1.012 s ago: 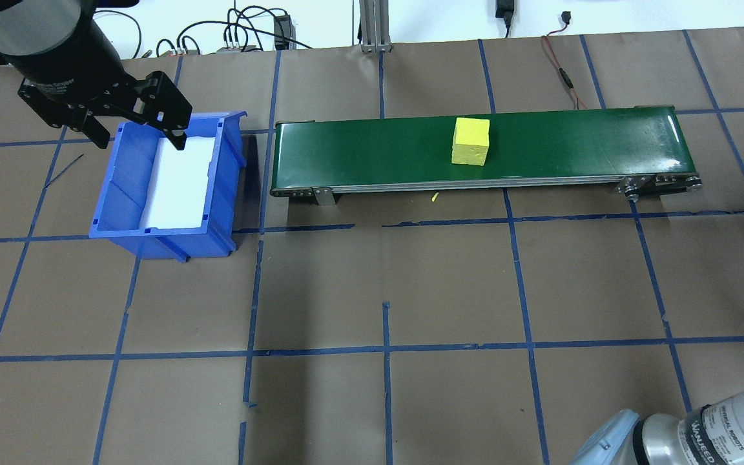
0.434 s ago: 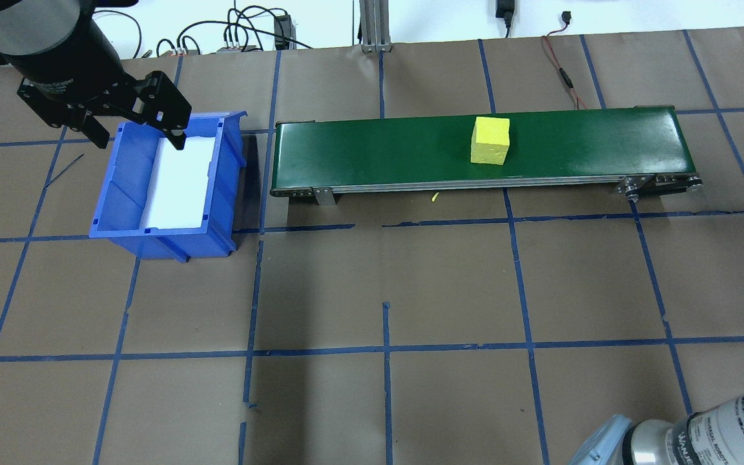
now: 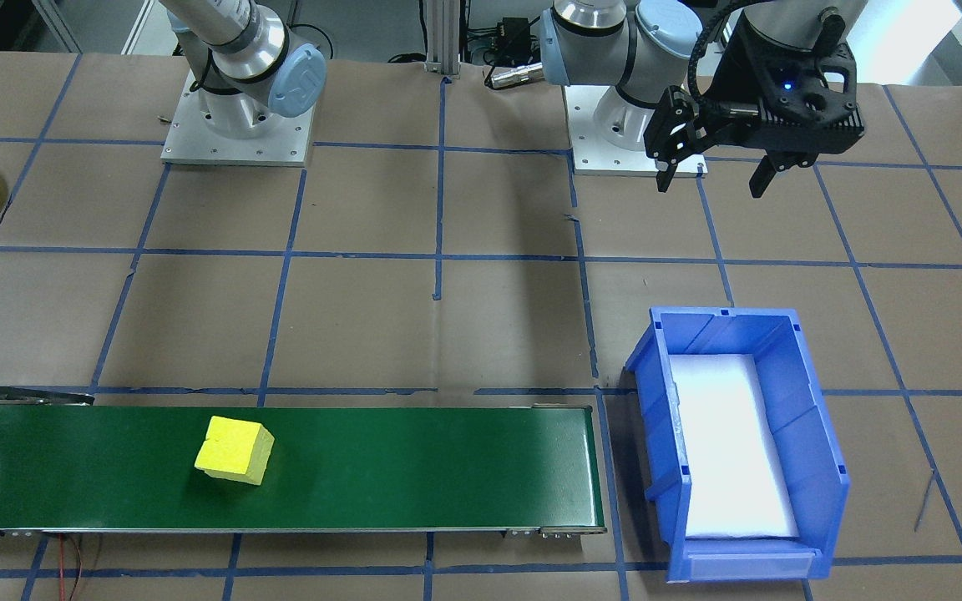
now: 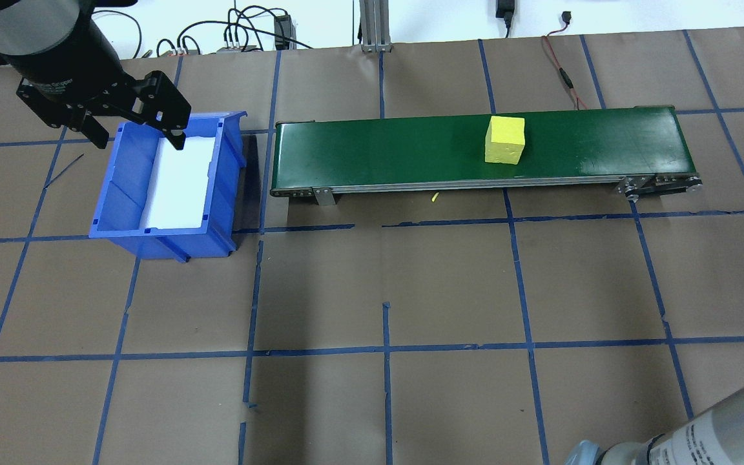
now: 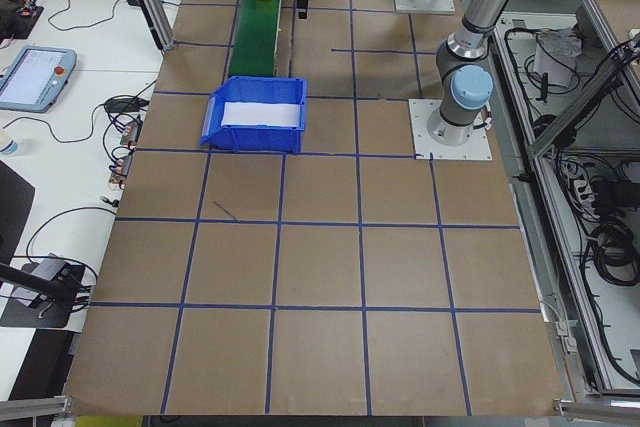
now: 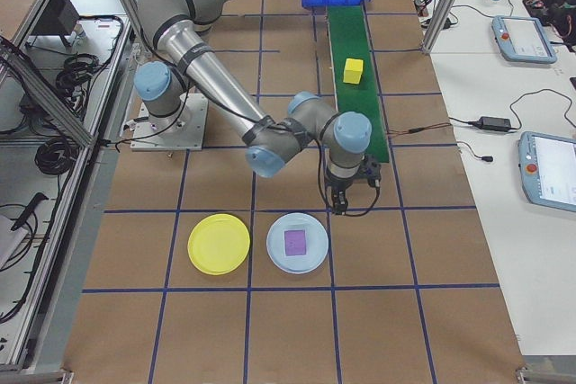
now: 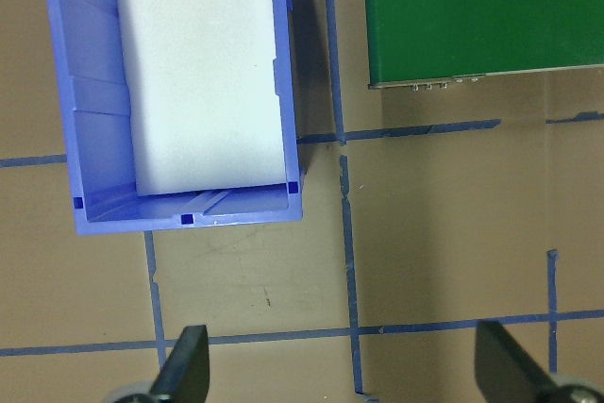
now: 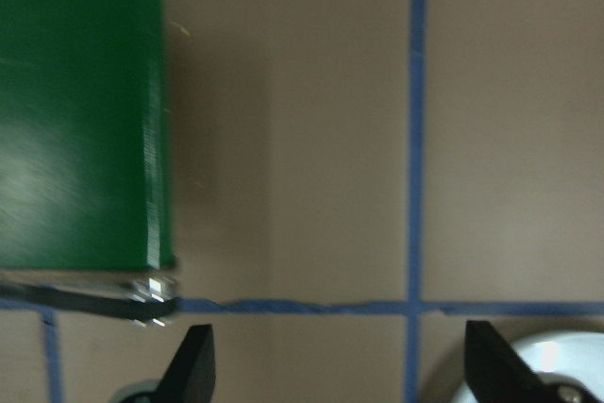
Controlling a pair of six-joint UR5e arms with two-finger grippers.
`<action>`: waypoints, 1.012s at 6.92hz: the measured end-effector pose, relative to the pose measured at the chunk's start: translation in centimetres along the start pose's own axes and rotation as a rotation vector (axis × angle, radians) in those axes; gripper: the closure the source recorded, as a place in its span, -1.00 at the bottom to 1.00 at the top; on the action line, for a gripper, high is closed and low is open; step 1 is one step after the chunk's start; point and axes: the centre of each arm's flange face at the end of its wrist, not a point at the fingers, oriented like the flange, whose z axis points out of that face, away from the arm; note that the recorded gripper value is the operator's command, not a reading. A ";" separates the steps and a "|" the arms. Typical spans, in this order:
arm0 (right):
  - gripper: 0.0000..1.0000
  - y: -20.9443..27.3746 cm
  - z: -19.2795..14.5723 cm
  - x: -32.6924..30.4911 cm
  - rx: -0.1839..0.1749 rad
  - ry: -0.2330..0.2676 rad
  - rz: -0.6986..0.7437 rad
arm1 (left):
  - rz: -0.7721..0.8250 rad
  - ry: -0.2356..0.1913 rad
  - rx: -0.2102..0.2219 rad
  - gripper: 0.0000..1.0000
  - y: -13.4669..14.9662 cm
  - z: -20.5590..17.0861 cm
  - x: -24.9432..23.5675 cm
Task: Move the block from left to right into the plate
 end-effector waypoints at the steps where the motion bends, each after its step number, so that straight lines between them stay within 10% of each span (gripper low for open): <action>1: -0.87 -2.1 -0.4 -5.6 0.016 -0.018 0.038 | -0.001 0.000 0.000 -1.00 0.0 0.0 0.0; 7: -0.89 -6.8 -1.9 -23.6 0.065 -0.223 0.206 | 0.000 0.000 0.000 -1.00 0.0 0.0 -0.1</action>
